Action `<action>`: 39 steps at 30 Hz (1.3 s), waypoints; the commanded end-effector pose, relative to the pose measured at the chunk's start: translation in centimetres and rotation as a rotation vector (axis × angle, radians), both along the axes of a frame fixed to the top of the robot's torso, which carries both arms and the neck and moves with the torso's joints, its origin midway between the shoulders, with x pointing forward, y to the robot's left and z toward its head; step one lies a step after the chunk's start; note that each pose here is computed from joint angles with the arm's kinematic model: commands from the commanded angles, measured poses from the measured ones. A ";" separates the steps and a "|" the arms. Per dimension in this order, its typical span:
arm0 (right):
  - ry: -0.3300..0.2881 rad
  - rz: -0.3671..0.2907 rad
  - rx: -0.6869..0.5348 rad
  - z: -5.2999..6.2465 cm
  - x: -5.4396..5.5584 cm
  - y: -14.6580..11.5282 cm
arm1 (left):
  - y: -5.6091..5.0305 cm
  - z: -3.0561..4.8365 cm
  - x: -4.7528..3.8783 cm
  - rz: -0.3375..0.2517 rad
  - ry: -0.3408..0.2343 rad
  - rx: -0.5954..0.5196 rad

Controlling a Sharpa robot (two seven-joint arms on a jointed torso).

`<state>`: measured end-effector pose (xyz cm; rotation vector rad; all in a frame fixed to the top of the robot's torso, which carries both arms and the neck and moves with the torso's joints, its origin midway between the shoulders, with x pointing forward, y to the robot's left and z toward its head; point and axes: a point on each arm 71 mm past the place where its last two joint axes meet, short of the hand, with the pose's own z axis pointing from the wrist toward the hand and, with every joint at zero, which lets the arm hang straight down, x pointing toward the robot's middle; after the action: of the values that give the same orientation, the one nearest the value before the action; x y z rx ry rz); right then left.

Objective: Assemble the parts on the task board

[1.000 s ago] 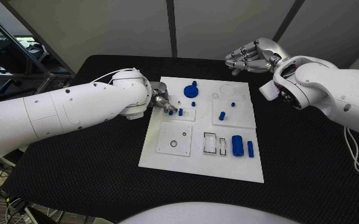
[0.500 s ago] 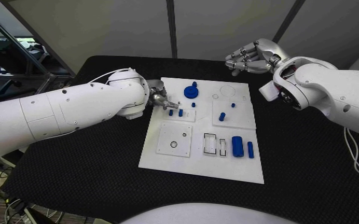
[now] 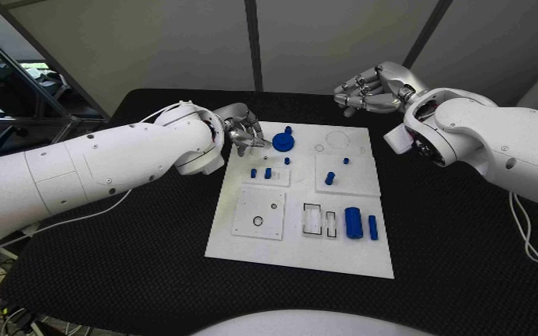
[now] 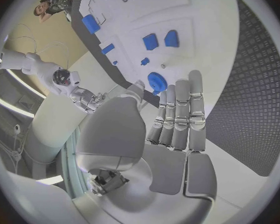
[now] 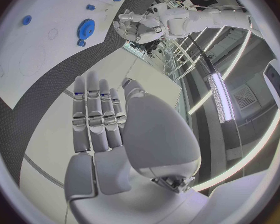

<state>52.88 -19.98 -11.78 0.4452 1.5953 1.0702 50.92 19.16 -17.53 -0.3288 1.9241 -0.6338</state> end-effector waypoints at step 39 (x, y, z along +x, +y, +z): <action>-0.003 0.019 0.005 0.0 0.0 0.7 | -7.1 -1.96 0.35 -0.461 -0.329 0.331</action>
<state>52.89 -19.35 -11.96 0.4389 1.6021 1.0789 51.16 12.00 -19.43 0.3722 1.7545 -0.6495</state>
